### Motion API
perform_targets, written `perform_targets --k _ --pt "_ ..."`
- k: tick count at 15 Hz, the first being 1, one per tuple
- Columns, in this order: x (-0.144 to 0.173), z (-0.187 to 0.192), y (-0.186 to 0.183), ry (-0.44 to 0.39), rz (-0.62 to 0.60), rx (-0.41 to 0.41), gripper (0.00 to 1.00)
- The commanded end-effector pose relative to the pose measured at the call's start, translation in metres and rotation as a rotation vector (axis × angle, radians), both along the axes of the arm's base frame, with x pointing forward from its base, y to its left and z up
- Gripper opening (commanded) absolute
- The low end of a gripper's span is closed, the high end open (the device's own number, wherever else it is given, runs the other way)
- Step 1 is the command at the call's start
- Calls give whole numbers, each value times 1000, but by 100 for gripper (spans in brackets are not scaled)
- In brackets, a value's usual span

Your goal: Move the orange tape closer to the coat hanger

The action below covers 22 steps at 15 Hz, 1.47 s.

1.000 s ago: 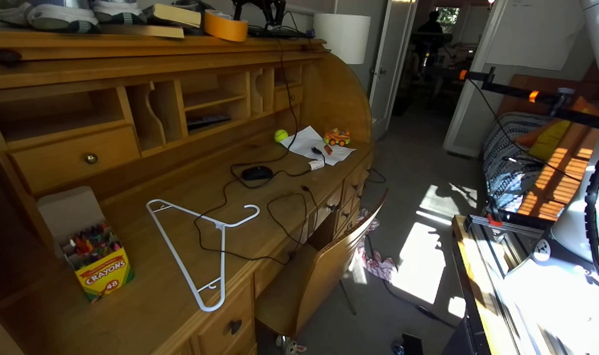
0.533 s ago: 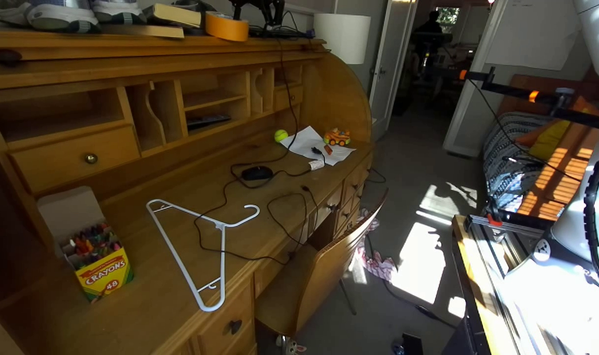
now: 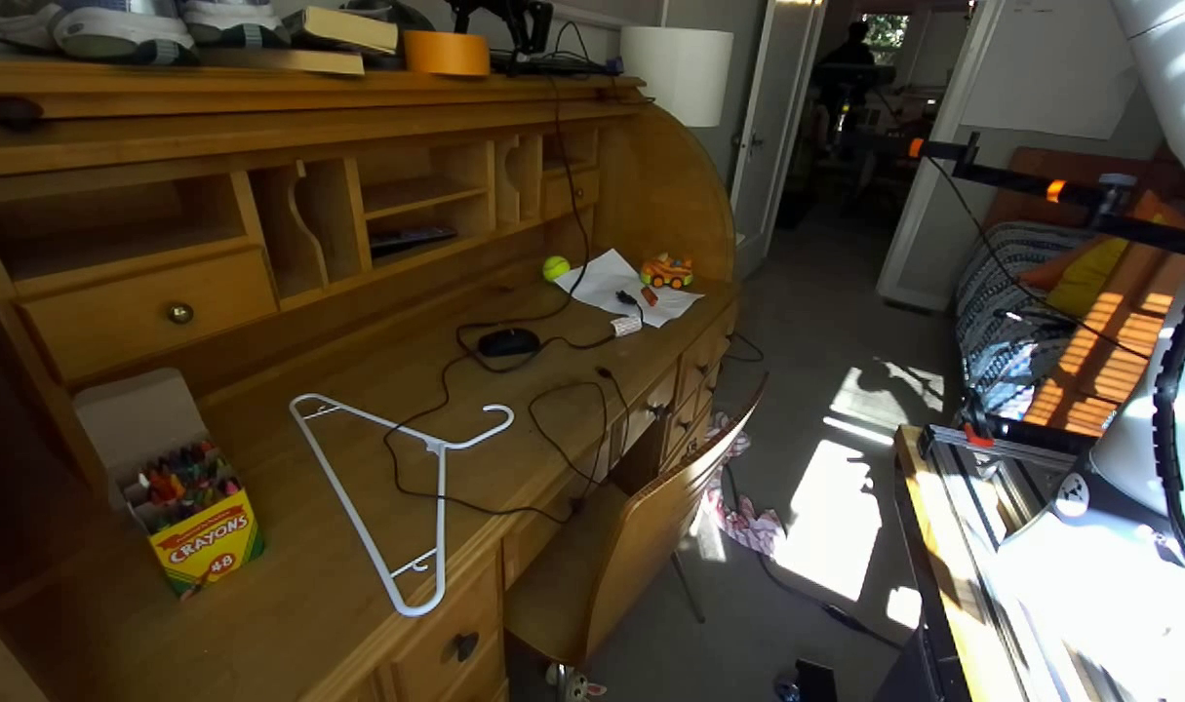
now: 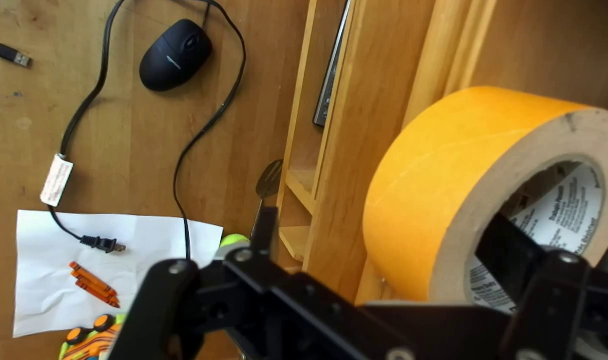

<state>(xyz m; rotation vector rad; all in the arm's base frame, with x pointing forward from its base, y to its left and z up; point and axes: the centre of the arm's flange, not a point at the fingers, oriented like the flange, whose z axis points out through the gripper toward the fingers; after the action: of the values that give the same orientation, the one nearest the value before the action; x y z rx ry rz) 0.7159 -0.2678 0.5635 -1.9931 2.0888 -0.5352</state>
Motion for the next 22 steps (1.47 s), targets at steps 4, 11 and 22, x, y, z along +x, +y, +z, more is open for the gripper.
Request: perform_targets --k 4,11,22 --pt "16 -7 -4 -2 -19 -2 100" --pt "0 6 2 65 -12 -7 100" --pt "-4 -13 -2 92 -23 9 58"
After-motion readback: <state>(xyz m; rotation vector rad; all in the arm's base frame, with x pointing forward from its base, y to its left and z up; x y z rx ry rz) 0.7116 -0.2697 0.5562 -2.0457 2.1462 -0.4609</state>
